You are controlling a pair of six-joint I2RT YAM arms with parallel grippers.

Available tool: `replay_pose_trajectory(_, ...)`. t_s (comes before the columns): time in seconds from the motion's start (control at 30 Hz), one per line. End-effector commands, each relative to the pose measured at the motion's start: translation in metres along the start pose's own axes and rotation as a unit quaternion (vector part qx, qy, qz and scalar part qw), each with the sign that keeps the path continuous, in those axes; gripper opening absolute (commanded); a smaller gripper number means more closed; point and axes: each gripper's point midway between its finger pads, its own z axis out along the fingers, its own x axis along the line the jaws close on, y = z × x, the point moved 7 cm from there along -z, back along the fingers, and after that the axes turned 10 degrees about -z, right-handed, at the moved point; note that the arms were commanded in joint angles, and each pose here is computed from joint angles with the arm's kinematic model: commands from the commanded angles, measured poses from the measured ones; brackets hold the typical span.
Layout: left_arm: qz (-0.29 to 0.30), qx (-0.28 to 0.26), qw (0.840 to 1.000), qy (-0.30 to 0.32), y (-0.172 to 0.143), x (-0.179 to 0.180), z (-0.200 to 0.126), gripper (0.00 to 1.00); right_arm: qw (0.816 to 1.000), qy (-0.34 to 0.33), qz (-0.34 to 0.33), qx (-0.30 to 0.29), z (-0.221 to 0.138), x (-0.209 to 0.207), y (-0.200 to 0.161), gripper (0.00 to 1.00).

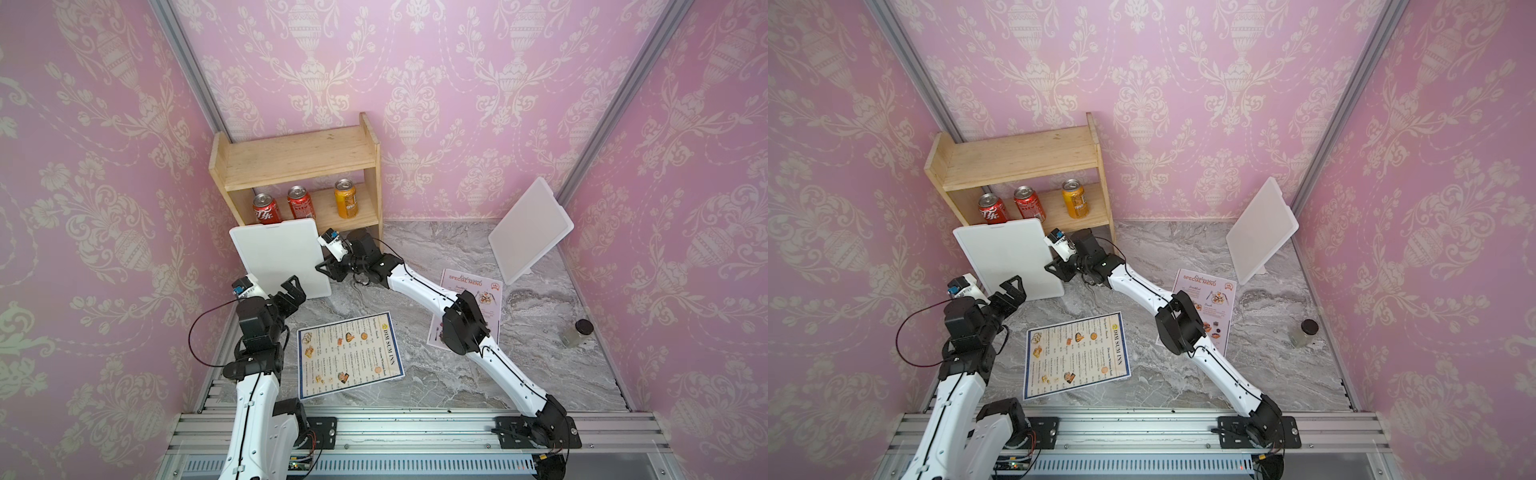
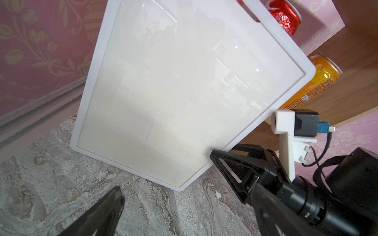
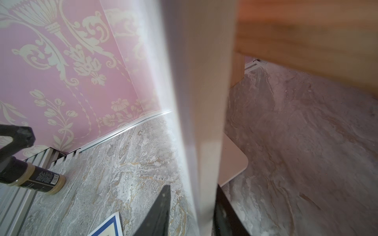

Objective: Insert the menus into the narrow rack
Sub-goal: Move the narrow rack to the center of the board.

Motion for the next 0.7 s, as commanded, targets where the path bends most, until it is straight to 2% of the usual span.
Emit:
replay_pose_trajectory(0.0, -0.005, -0.003, 1.0, -0.01, 0.003, -0.002, 0.0, 0.99, 1.0, 0.016, -0.011, 0.004, -0.007, 0.013, 0.01, 0.31)
replay_pose_trajectory(0.2, -0.005, -0.004, 1.0, -0.012, 0.004, -0.003, 0.001, 0.99, 0.999, 0.019, -0.019, 0.017, -0.013, 0.016, 0.011, 0.15)
replay_pose_trajectory(0.37, -0.002, -0.005, 1.0, -0.014, 0.005, -0.004, 0.0, 0.99, 0.999, 0.015, -0.022, 0.019, -0.014, 0.015, 0.012, 0.08)
replay_pose_trajectory(0.47, -0.001, -0.006, 1.0, -0.012, 0.005, -0.004, -0.001, 0.99, 0.999, 0.012, -0.022, 0.029, -0.015, 0.015, 0.009, 0.0)
replay_pose_trajectory(0.67, -0.003, -0.006, 1.0, -0.014, 0.005, -0.004, 0.0, 0.99, 0.998, 0.01, -0.031, 0.061, -0.028, 0.019, -0.001, 0.0)
